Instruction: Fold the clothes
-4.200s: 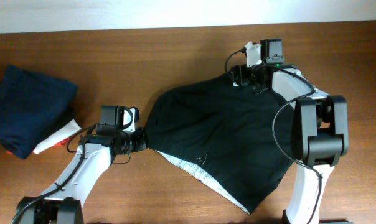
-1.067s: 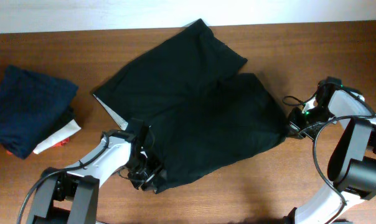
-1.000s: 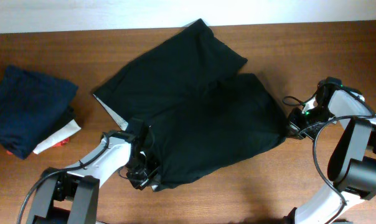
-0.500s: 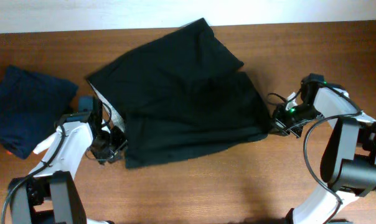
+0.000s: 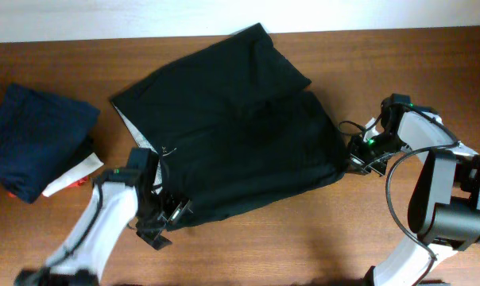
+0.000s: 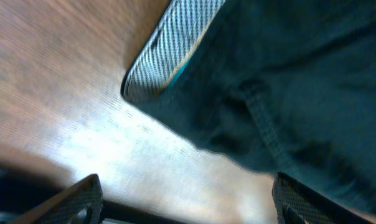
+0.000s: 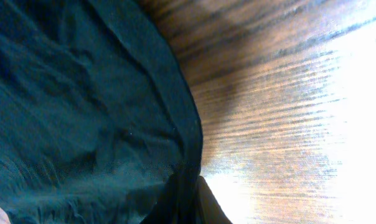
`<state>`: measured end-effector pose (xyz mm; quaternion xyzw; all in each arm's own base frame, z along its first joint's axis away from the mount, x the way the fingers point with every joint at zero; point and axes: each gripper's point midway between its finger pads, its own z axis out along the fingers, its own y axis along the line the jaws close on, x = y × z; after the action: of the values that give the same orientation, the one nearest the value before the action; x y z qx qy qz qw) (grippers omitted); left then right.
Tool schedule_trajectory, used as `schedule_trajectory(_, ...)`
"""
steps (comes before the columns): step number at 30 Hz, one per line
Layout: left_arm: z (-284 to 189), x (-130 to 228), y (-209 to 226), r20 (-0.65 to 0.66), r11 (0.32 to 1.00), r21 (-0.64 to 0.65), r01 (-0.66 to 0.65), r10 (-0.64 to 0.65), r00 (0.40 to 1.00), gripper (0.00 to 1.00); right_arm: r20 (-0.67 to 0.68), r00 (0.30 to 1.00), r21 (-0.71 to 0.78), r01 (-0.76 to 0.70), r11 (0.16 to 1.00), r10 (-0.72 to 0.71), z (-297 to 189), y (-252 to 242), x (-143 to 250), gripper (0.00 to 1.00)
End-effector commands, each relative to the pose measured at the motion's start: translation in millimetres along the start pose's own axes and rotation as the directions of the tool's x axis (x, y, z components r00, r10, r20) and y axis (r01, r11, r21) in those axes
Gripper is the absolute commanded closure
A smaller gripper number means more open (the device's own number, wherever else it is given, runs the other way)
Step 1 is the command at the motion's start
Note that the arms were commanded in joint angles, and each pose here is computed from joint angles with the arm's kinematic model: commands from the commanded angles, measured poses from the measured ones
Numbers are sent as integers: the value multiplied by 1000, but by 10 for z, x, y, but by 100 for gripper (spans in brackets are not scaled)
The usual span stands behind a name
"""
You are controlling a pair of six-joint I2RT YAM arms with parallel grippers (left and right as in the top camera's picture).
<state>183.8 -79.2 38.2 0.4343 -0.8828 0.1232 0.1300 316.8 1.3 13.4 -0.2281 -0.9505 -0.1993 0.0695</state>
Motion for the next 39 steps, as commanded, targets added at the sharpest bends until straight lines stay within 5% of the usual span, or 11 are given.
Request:
schedule_trajectory(1, -5, -75, 125, 138, 984, 40, 174, -178, 974, 13, 20, 999, 21, 29, 999, -30, -36, 12, -43, 94)
schedule_trajectory(7, 328, -111, 192, 109, 951, 108, 290, -301, 947, 13, 7, 1000, 24, 27, 999, -27, -36, 3, -12, 93)
schedule_trajectory(11, 371, -378, 130, 228, 950, 181, 253, -291, 929, 18, 7, 1000, 24, 27, 999, -27, -36, 3, -11, 93)
schedule_trajectory(14, 347, -466, 167, 282, 951, 175, 254, -296, 913, 62, 8, 1000, 24, 27, 999, -27, -37, 2, -14, 93)
schedule_trajectory(18, 363, -411, 159, 270, 978, 143, 150, -184, 945, 99, 17, 1000, 47, 19, 999, -20, -50, -63, -35, 93)
schedule_trajectory(22, 228, -362, -64, 274, 983, 142, -118, 75, 959, 99, 58, 998, 29, -1, 1000, -1, -268, -188, -125, 96)
schedule_trajectory(28, -593, -278, -504, 350, 877, 55, -477, 430, 832, 99, 224, 974, -7, -31, 999, 32, -1069, -347, -95, 96)
schedule_trajectory(32, -1169, -93, -611, 387, 832, 46, -553, 496, 777, 99, 367, 924, -39, -99, 994, 107, -1636, -537, 113, 96)
schedule_trajectory(39, -1691, 377, -185, 468, 811, 96, -578, 475, 745, 99, 590, 806, -23, -40, 999, 46, -2383, -416, 392, 96)
